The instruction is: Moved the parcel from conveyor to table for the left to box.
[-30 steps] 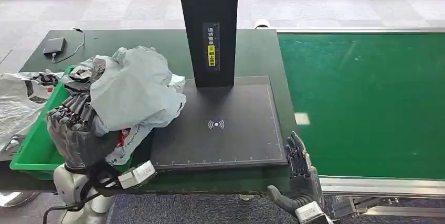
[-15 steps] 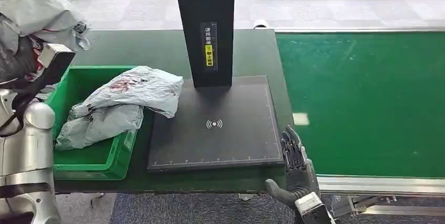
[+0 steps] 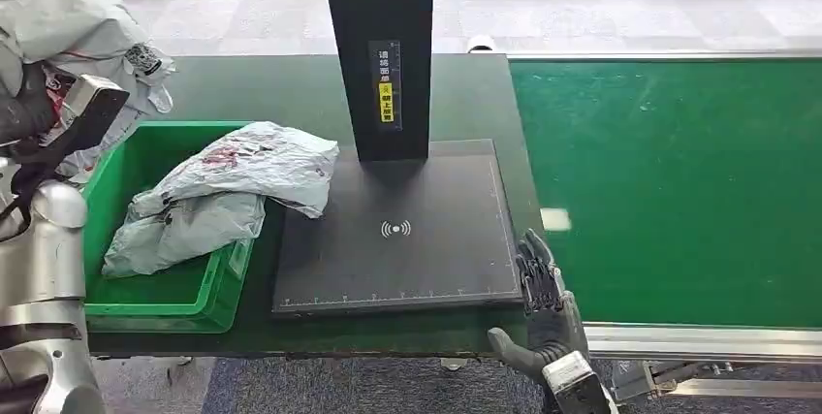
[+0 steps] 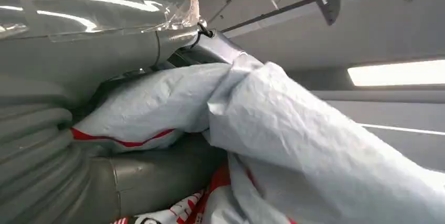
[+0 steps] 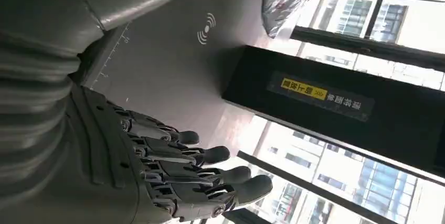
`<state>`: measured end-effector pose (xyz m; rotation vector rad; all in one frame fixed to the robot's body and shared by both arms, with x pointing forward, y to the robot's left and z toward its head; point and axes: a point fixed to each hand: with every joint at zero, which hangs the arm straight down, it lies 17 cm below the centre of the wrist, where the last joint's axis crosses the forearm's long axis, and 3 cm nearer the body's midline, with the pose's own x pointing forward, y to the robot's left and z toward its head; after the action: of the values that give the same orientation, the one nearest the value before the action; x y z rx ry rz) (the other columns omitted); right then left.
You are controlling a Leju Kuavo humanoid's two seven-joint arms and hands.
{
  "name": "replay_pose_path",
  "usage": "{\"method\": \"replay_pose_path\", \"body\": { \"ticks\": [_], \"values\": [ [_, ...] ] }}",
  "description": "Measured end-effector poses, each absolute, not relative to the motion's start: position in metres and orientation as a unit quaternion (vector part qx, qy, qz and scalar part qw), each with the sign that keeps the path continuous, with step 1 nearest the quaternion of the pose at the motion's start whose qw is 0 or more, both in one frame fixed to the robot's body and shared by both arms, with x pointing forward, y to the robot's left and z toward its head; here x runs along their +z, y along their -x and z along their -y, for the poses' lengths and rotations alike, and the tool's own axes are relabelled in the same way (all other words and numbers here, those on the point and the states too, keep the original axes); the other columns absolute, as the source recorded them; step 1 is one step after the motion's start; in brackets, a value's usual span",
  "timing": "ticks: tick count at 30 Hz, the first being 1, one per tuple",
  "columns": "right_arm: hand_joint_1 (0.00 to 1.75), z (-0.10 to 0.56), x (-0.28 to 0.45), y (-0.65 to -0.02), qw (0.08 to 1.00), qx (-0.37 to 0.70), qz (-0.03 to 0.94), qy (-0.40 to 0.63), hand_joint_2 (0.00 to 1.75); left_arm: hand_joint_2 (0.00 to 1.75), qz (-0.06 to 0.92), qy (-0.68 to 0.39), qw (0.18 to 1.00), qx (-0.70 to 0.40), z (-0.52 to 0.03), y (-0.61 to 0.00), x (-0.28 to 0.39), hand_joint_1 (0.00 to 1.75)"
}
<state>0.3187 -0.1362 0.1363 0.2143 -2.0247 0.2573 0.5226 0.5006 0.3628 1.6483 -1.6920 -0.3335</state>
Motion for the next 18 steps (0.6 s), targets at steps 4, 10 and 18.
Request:
{"method": "replay_pose_path", "body": {
  "ticks": [4, 10, 18],
  "values": [
    [0.0, 0.1362, 0.1362, -0.3187, 0.518, 0.107, 0.844, -0.09, 1.75, 1.75, 0.657, -0.641, 0.377, -0.127, -0.505, -0.5228, 0.3581, 1.75],
    [0.0, 0.1361, 0.1349, -0.3186, 0.52, 0.107, 0.843, -0.09, 1.75, 1.75, 0.654, -0.64, 0.382, -0.127, -0.5071, -0.5238, 0.3534, 1.75],
    [0.0, 0.1359, 0.1346, -0.3186, 0.52, 0.108, 0.843, -0.09, 1.75, 1.75, 0.653, -0.64, 0.384, -0.127, -0.5076, -0.5241, 0.3522, 1.75]
  ]
}}
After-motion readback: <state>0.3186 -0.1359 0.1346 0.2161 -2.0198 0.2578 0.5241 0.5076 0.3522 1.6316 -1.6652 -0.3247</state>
